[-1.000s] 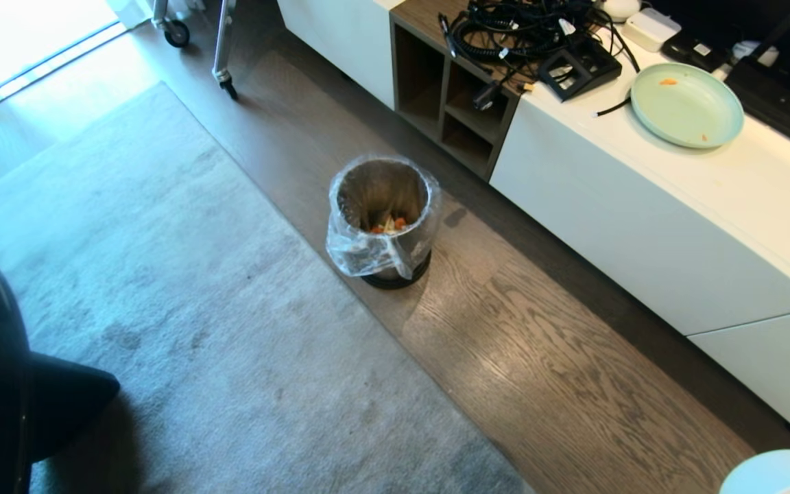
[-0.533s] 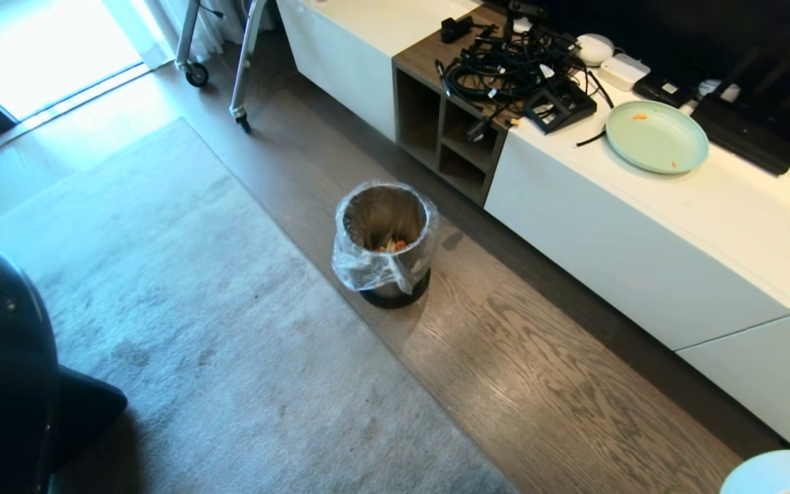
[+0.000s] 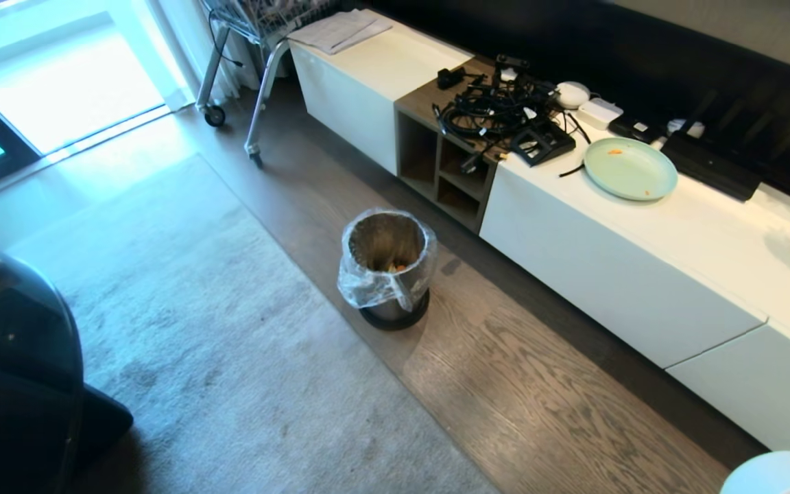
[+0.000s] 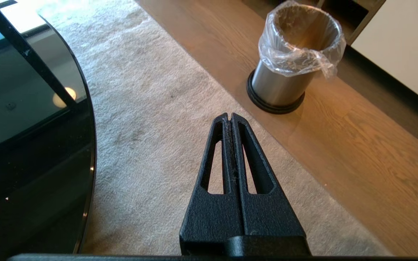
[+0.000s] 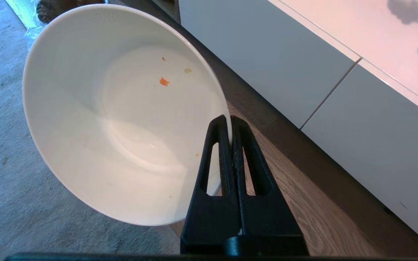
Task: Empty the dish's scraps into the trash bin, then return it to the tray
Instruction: Put the bowl back to the table
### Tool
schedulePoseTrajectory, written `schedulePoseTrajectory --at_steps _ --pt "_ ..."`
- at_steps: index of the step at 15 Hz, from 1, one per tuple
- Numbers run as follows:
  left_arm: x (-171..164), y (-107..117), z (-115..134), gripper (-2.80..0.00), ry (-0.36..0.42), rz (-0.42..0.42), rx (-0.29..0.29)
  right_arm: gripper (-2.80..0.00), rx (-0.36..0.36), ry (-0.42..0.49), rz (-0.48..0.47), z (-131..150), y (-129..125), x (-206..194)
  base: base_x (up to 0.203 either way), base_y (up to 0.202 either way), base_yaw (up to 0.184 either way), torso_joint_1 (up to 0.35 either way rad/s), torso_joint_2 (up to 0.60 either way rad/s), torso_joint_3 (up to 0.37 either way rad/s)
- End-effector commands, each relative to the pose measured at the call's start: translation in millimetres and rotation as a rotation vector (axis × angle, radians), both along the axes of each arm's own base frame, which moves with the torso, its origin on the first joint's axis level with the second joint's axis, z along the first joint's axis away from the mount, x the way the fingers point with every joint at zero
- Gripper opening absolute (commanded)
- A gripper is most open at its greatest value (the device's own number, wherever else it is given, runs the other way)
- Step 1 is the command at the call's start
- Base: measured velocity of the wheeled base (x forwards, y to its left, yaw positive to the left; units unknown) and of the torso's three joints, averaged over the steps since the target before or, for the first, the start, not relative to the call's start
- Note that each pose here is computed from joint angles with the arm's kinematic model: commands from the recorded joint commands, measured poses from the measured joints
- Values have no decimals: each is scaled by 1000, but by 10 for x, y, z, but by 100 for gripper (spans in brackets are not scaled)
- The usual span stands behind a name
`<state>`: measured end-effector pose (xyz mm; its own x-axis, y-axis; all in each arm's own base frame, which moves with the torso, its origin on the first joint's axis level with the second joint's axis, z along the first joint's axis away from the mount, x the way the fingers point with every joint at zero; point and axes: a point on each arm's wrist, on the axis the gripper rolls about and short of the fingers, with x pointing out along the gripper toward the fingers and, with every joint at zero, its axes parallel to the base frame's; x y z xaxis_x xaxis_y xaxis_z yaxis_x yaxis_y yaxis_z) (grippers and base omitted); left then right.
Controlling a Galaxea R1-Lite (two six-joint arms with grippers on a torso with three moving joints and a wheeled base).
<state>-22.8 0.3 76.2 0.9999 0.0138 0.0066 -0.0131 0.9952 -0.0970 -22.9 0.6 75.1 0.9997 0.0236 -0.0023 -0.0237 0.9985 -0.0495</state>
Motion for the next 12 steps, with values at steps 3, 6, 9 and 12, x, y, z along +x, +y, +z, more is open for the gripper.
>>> schedulePoseTrajectory --at_steps 3,6,9,12 --pt "0 0 1 -280 -1 0 -1 -280 -1 1 1 1 0 1 0 0 0 0 2 203" --pt "0 0 1 -280 -1 0 -1 -280 -1 -1 1 2 0 1 0 0 0 5 0 202" --pt "0 0 1 -280 -1 0 -4 -280 -1 1 1 1 0 1 0 0 0 0 5 202" --pt "1 0 1 -280 0 1 -4 -280 -1 1 1 1 0 1 0 0 0 3 3 201"
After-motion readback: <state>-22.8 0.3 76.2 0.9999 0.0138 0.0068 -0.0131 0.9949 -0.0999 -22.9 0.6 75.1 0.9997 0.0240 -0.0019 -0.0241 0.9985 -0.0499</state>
